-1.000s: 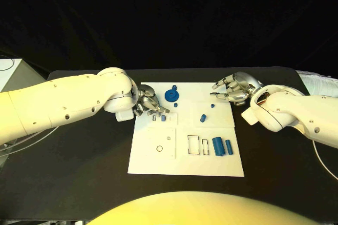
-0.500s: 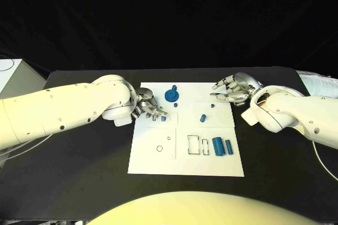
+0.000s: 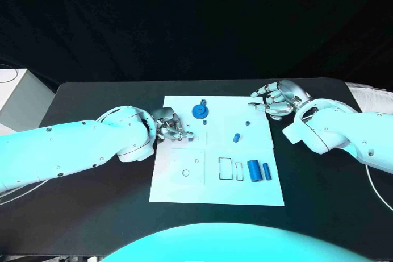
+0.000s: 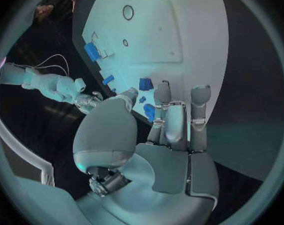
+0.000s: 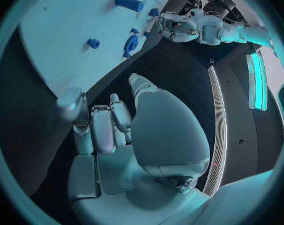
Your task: Assemble the parts on the task board
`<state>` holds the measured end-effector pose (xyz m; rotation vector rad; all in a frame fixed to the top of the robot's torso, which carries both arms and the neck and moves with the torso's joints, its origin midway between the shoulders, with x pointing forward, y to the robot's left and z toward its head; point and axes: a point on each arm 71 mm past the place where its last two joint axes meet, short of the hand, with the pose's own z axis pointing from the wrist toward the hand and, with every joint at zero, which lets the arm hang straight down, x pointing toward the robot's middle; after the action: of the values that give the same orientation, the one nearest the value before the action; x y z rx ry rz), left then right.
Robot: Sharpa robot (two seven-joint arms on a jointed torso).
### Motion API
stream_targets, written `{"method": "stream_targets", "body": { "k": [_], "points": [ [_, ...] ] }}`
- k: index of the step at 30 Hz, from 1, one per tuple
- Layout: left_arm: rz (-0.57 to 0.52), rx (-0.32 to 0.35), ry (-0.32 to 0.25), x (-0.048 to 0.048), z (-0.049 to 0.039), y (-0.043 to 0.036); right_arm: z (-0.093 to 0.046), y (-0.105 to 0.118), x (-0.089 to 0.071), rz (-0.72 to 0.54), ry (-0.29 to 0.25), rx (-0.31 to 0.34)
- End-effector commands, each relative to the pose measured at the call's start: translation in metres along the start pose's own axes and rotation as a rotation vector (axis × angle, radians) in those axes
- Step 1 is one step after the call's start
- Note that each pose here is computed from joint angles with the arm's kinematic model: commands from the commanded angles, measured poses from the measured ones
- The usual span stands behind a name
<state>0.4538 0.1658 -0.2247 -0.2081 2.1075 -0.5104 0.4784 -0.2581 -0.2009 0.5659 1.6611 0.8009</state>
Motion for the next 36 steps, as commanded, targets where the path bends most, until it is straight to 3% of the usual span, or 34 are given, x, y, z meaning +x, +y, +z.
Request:
{"method": "stream_targets", "body": {
  "k": [1,9,18,36],
  "points": [
    [-0.021,0.038,-0.100,0.0004,-0.0034,-0.0025,0.000,0.003,-0.006,0.024,-0.078,-0.047],
    [-0.034,0.045,-0.052,0.0121,-0.0074,-0.0053,0.000,0.003,-0.010,0.045,-0.124,-0.067],
    [-0.038,0.044,-0.020,0.0200,-0.0072,-0.0070,0.000,0.004,-0.010,0.056,-0.127,-0.072],
    [-0.014,0.036,-0.024,0.0210,0.0005,-0.0089,0.001,0.005,-0.008,0.069,-0.114,-0.076]
  ]
}}
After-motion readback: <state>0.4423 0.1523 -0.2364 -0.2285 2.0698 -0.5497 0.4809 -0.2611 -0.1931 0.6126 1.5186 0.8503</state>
